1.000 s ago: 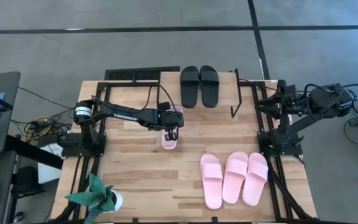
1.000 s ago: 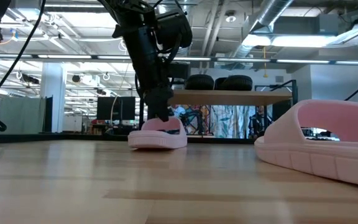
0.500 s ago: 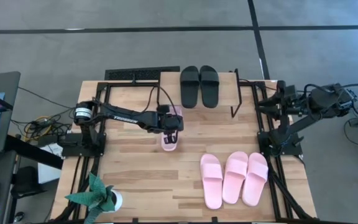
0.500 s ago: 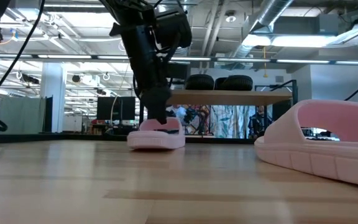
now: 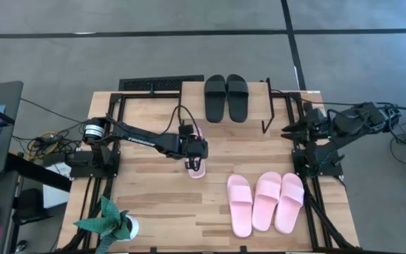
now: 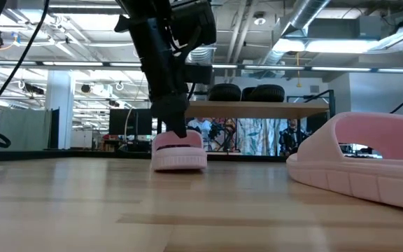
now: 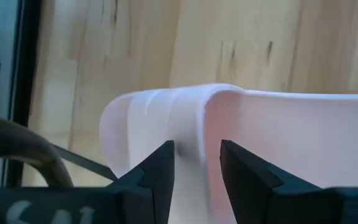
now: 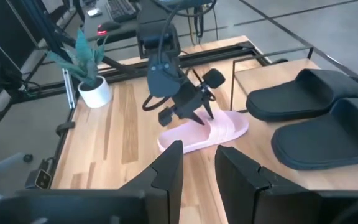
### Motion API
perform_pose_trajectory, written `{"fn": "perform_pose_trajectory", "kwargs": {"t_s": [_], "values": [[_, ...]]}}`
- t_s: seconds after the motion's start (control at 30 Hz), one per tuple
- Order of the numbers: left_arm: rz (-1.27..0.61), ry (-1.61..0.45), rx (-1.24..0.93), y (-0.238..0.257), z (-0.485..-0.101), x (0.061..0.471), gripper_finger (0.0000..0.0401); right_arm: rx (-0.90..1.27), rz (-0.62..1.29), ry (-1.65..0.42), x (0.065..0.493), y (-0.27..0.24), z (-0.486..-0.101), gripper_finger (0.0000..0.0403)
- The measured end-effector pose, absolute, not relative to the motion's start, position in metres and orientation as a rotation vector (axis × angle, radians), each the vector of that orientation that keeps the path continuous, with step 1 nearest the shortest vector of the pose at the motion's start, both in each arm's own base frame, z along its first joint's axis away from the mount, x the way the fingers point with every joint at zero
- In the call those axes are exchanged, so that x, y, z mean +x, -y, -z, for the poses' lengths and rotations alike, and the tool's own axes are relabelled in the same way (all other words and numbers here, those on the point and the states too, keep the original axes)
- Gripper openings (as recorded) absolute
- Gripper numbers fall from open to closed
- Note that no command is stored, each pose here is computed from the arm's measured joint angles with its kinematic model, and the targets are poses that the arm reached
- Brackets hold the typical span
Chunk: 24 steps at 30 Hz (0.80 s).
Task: Pick and place slides into the shelf
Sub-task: Put the pink slipper under the shelf
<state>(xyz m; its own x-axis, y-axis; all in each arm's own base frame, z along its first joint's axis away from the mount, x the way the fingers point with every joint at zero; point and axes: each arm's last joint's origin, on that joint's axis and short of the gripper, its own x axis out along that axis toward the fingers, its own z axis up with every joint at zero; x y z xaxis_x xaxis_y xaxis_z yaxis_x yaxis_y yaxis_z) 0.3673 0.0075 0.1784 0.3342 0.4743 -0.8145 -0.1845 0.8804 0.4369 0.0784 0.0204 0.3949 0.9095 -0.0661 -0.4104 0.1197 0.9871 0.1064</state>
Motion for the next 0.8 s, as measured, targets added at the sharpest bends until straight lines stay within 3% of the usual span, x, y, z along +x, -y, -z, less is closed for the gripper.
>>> {"fn": "perform_pose_trajectory", "kwargs": {"t_s": [0.3, 0.4, 0.57, 0.8], "values": [[-0.342, -1.172, 0.277, -0.024, -0.178, 0.369, 0.0114, 0.189, 0.079, -0.438, 0.08, -0.022, -0.391, 0.0082], [-0.329, -1.179, 0.302, -0.027, -0.178, 0.369, 0.009, 0.191, 0.075, -0.439, 0.08, -0.022, -0.391, 0.0082], [-0.316, -1.172, 0.334, -0.029, -0.179, 0.37, 0.0014, 0.191, 0.074, -0.44, 0.08, -0.022, -0.391, 0.0082], [-0.331, -1.148, 0.341, -0.034, -0.18, 0.372, 0.0005, 0.189, 0.077, -0.44, 0.08, -0.022, -0.391, 0.0082]]}}
